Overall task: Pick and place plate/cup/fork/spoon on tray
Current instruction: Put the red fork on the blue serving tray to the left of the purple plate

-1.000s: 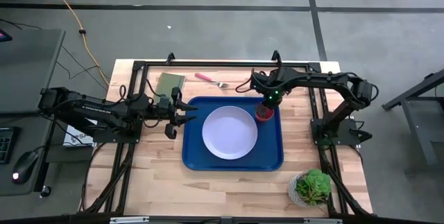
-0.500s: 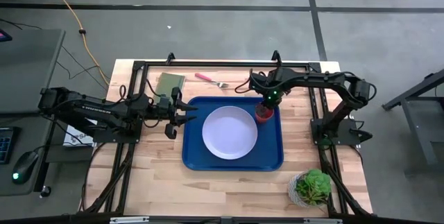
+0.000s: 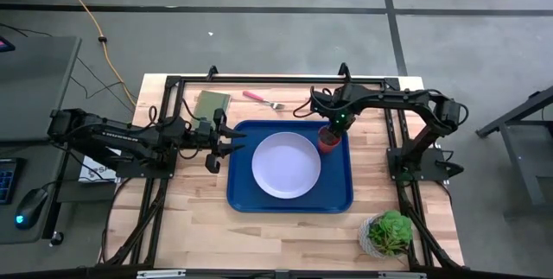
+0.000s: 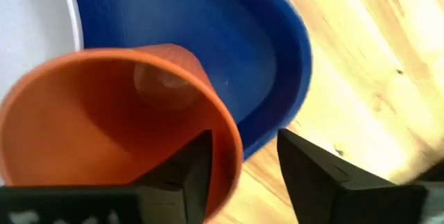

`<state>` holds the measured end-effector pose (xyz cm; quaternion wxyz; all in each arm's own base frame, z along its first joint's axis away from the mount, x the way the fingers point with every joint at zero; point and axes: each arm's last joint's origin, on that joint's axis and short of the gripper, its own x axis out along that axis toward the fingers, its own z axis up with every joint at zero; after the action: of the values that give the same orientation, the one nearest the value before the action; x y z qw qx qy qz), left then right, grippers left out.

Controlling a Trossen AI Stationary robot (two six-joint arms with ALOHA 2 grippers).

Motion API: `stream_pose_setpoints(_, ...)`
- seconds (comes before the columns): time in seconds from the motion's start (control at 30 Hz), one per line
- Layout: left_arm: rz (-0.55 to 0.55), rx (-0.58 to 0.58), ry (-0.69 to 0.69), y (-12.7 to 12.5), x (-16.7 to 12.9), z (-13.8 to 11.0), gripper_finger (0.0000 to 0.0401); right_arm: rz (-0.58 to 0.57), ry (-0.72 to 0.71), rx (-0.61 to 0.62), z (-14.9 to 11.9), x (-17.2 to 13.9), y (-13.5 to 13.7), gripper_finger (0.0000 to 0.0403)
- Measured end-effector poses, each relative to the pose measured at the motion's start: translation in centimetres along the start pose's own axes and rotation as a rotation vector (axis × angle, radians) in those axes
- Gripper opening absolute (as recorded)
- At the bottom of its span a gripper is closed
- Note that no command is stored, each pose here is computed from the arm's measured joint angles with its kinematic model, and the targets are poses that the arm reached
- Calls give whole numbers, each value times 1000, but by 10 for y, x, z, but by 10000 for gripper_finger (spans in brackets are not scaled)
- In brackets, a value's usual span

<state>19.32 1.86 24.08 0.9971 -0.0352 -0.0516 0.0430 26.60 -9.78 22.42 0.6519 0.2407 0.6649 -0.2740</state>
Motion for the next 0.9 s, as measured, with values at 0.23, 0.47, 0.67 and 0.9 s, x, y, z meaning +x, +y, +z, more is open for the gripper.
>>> stream_pose_setpoints(0.23, 0, 0, 0, 0, 0, 0, 124, -48, -20, -63, 4, -29, -1, 167)
stream_pose_setpoints(0.47, 0, 0, 0, 0, 0, 0, 124, -51, -178, -90, -7, -71, -9, 167)
stream_pose_setpoints(0.67, 3, 0, 39, 0, 0, -4, 124, -6, -403, -109, -49, -85, -16, 167)
stream_pose_setpoints(0.9, 50, 3, 78, 2, 3, -10, 124, 240, -848, -154, -101, -80, -14, 167)
